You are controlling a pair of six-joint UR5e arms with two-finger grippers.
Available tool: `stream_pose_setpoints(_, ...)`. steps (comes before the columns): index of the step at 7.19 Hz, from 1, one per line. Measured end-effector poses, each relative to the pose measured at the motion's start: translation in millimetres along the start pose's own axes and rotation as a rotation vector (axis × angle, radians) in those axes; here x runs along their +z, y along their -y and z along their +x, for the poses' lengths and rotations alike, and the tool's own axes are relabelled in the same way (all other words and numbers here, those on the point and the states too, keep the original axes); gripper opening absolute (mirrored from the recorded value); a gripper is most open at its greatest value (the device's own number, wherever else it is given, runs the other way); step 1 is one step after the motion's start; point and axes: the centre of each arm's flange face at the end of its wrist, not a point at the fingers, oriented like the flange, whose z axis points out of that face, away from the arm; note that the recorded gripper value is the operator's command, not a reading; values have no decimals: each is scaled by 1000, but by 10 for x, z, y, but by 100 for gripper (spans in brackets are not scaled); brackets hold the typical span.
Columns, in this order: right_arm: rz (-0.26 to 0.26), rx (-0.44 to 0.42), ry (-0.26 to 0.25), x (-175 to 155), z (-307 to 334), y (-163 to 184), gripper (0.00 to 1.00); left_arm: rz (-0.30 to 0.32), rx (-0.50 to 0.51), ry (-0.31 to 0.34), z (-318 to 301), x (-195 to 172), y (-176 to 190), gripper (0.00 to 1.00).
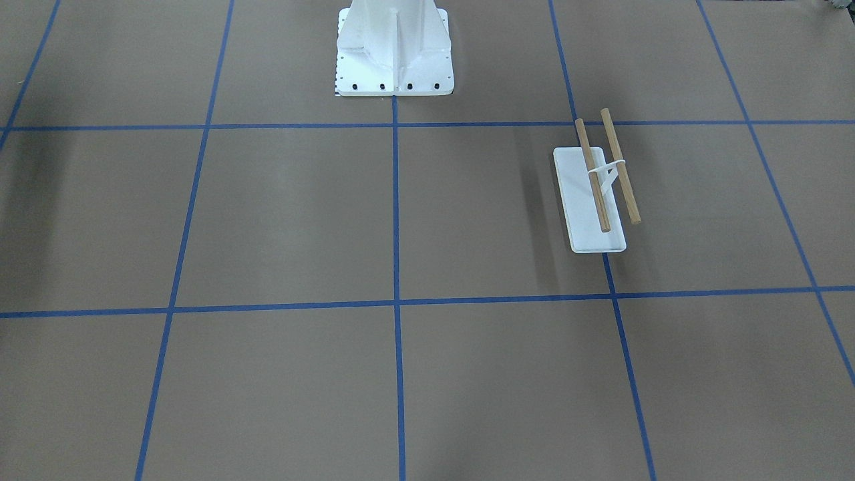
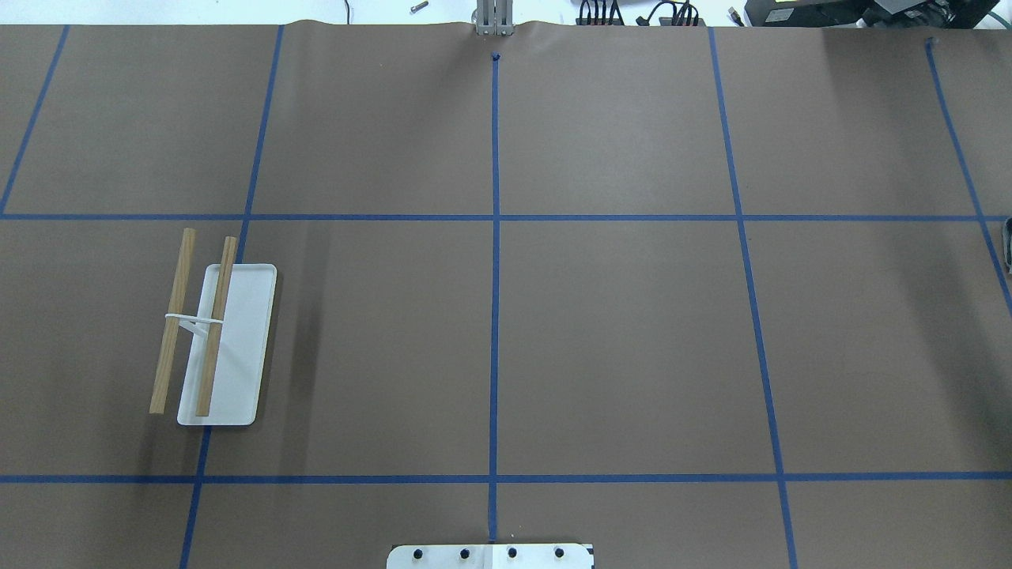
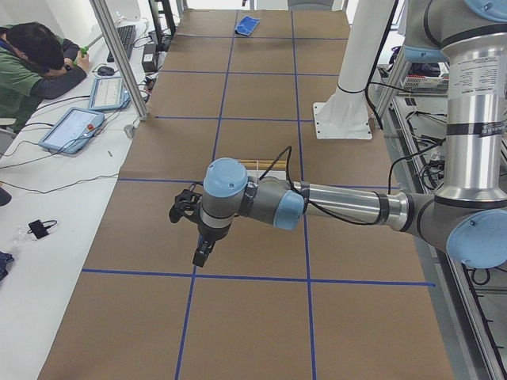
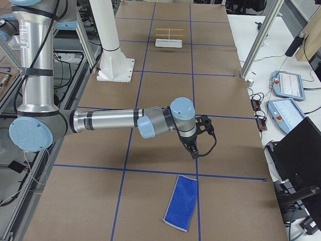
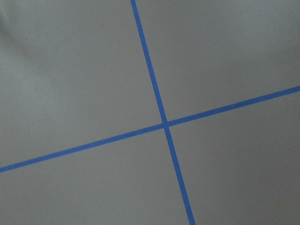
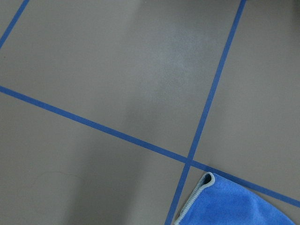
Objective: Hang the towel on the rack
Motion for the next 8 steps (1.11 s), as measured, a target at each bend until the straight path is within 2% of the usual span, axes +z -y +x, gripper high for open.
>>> stream_pose_setpoints(1, -1, -54, 1, 75, 30, -20, 100, 5, 2, 0, -32, 37, -6, 99)
stream_pose_setpoints(2, -21, -59, -21, 211, 45, 2, 100, 7, 3, 0, -46, 54, -18, 99)
stream_pose_setpoints(4, -89, -18, -151, 707, 114, 260, 100, 5, 1, 0, -57, 69, -58, 99)
stream_pose_setpoints(6, -108, -57, -263, 1298, 291, 309, 100, 5, 1, 0, -60, 70, -67, 99)
stream_pose_setpoints(8, -106, -84, -295, 1627, 391, 221, 99, 6, 2, -1, -48, 66, -62, 99)
